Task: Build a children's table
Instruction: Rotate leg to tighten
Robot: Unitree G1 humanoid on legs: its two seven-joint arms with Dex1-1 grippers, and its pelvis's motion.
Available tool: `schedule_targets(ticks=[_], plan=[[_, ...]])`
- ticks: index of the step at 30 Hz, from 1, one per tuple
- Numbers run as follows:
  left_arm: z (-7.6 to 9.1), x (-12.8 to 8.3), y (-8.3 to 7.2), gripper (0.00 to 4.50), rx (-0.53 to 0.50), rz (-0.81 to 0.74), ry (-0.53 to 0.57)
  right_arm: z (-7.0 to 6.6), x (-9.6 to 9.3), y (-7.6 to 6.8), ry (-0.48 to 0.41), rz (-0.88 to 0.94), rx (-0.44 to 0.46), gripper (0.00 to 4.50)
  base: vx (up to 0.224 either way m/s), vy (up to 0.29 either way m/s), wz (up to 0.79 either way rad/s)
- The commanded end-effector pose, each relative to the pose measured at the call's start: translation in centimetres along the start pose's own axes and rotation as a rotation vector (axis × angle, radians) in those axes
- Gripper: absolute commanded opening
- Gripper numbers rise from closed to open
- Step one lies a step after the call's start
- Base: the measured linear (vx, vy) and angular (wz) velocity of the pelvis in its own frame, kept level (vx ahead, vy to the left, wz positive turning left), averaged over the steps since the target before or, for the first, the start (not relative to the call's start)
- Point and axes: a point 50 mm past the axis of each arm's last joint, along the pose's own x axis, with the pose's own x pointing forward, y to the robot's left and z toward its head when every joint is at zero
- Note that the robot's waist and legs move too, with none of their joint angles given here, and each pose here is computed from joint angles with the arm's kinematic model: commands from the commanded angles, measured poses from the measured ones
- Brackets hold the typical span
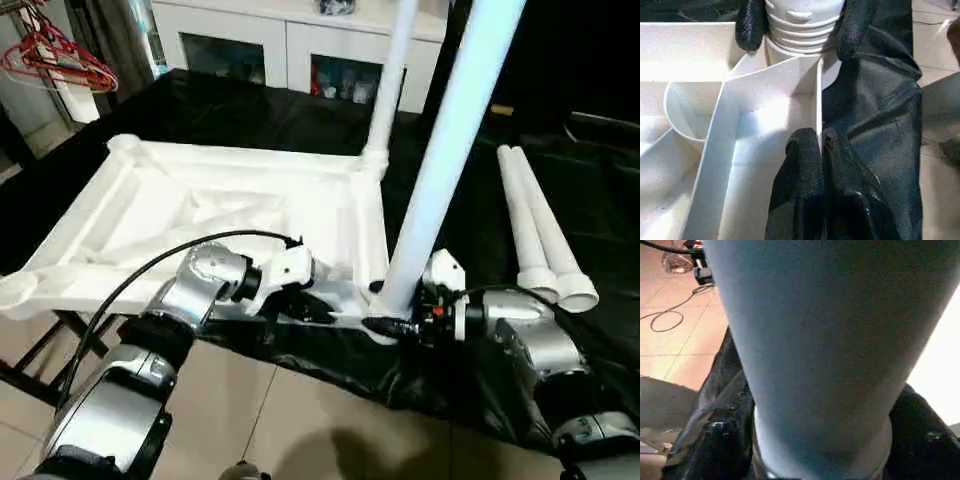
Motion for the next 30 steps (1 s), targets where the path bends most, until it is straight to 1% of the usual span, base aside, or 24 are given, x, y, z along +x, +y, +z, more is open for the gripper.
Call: schedule_targets(ticks=[1,3,5,7,10,11,13,14,15,17,18,19,21,22,23,24,25,27,29,30], plan=[[0.6,0.5,0.0,0.0,0.02,0.006,-0.025,-0.1,0.8,0.6,-0.004,0.018,-0.004,2.82,0.0,0.0,0.0],[0.6,0.6,0.1,0.0,0.012,0.031,-0.037,-0.2,1.0,0.6,-0.01,-0.005,0.004,2.78,0.0,0.0,0.0],[0.7,0.8,0.3,0.0,0.004,0.073,-0.051,-0.3,1.3,0.3,-0.024,-0.068,0.018,2.77,0.0,0.0,0.0],[0.8,1.1,0.8,0.0,-0.016,0.137,-0.054,-0.4,1.7,-0.3,-0.035,-0.181,0.037,2.76,0.0,0.0,0.0],[1.1,1.7,1.6,0.0,-0.046,0.237,-0.043,-0.7,2.4,-1.3,-0.026,-0.368,0.057,2.76,0.0,0.0,0.0],[1.1,1.7,1.6,0.0,-0.046,0.237,-0.043,-0.7,2.4,-1.3,-0.026,-0.368,0.057,2.76,0.0,0.0,0.0],[2.0,2.8,2.6,0.0,-0.075,0.343,-0.031,-1.2,3.6,-1.8,-0.041,-0.54,0.156,2.75,0.0,0.0,0.0],[2.4,3.2,3.0,0.0,-0.083,0.385,-0.024,-1.4,4.3,-1.8,-0.038,-0.598,0.187,2.75,0.0,0.0,0.0],[2.4,3.2,3.0,0.0,-0.083,0.385,-0.024,-1.4,4.3,-1.8,-0.038,-0.598,0.187,2.75,0.0,0.0,0.0],[3.2,3.9,3.6,0.0,-0.102,0.45,-0.026,-1.5,5.4,-1.8,-0.021,-0.682,0.209,2.75,0.0,0.0,0.0],[3.6,4.4,3.7,0.0,-0.108,0.465,-0.028,-1.5,6.2,-1.7,-0.023,-0.693,0.225,2.75,0.0,0.0,0.0],[3.9,4.9,3.7,0.0,-0.111,0.477,-0.032,-1.3,7.0,-1.5,-0.025,-0.691,0.212,2.75,0.0,0.0,0.0],[4.1,5.1,3.7,0.0,-0.114,0.475,-0.039,-1.1,7.3,-1.4,-0.027,-0.693,0.198,2.75,0.0,0.0,0.0],[4.3,5.3,3.6,0.0,-0.116,0.464,-0.05,-0.8,7.5,-1.4,-0.059,-0.68,0.217,3.1,0.0,0.0,0.0],[4.3,5.4,3.6,0.0,-0.111,0.453,-0.054,-0.7,7.4,-1.6,-0.073,-0.686,0.219,3.31,0.0,0.0,0.0],[4.2,5.4,3.5,0.0,-0.109,0.448,-0.056,-0.6,7.3,-1.6,-0.076,-0.683,0.219,3.31,0.0,0.0,0.0],[4.1,5.3,3.4,0.0,-0.1,0.428,-0.059,-0.4,7.0,-1.9,-0.083,-0.676,0.21,3.47,0.0,0.0,0.0],[3.9,5.0,3.2,0.0,-0.079,0.393,-0.071,-0.1,6.6,-2.2,-0.077,-0.664,0.166,3.64,0.0,0.0,0.0],[3.7,4.8,2.9,0.0,-0.067,0.363,-0.076,0.1,6.1,-2.4,-0.075,-0.644,0.143,3.64,0.0,0.0,0.0],[3.4,4.4,2.5,0.0,-0.054,0.307,-0.09,0.3,5.4,-2.6,-0.08,-0.597,0.116,3.64,0.0,0.0,0.0]])
